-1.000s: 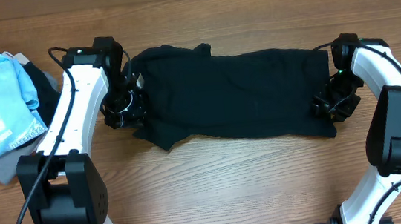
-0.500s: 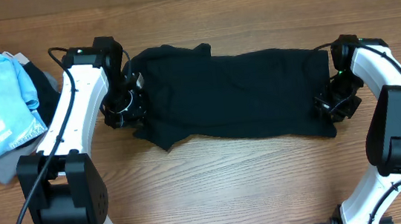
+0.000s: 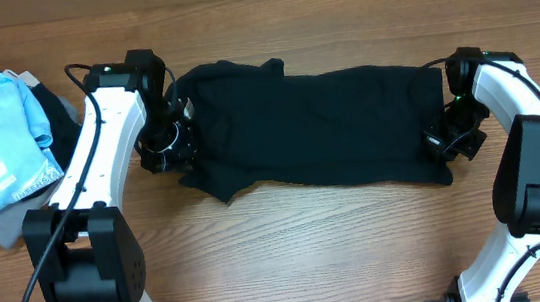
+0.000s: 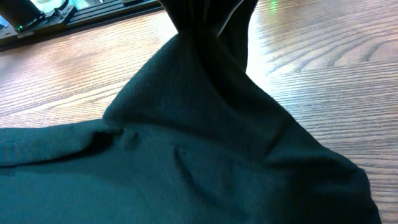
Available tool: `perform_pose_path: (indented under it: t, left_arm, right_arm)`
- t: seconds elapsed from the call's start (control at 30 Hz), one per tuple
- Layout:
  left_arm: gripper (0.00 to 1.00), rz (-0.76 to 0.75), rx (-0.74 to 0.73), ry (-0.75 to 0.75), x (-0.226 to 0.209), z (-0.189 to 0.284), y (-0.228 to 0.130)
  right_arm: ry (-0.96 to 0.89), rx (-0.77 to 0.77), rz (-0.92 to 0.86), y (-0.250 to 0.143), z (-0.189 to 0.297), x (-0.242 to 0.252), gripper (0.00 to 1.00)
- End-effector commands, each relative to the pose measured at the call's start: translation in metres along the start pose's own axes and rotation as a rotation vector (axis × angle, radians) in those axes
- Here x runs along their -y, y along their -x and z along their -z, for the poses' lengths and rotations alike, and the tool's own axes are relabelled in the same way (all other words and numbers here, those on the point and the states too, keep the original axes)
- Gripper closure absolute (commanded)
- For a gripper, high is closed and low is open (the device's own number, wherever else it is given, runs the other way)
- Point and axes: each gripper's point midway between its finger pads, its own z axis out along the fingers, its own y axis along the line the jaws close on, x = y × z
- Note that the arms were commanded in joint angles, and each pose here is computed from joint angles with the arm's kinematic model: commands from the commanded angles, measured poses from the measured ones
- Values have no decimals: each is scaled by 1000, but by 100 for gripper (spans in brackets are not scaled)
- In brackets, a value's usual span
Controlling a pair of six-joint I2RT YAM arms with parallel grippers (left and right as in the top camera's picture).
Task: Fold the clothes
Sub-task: 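Lift the shirt with both grippers and swing it forward to flatten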
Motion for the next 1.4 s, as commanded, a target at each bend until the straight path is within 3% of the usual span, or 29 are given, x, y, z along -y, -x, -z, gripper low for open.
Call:
perform_pose_path:
  t: [0.0,0.1,0.2,0.37,0.57,0.8,1.0,1.17,1.37]
  left_arm:
    - [96,-27,0,-15,4,0,-1]
    - [96,-29,5,-16,4,2,0]
    - [96,-52,51,-23,5,19,9]
    - [96,-51,230,-56,12,95,32]
    - [96,-120,507,-172,41,198,38]
    - [96,-231,826,-189,66,301,-2]
    - [96,-308,1097,-153,79,370,-60]
    - [96,-337,1252,-121,82,402,-110]
    - [96,-298,1301,-69,73,410,-124]
  right_arm:
    - [-19,-11,-6,-1,-5,3,96]
    - [-12,-8,1,0,-2,1,96]
    - [25,41,-11,13,37,0,96]
    - [178,287,6,40,165,2,96]
    - [284,512,71,24,282,13,96]
    - [430,784,133,-5,372,24,96]
    - [483,978,170,-38,425,45,96]
    - [503,1117,141,-64,456,69,96]
    - [534,1254,148,-73,487,76,96]
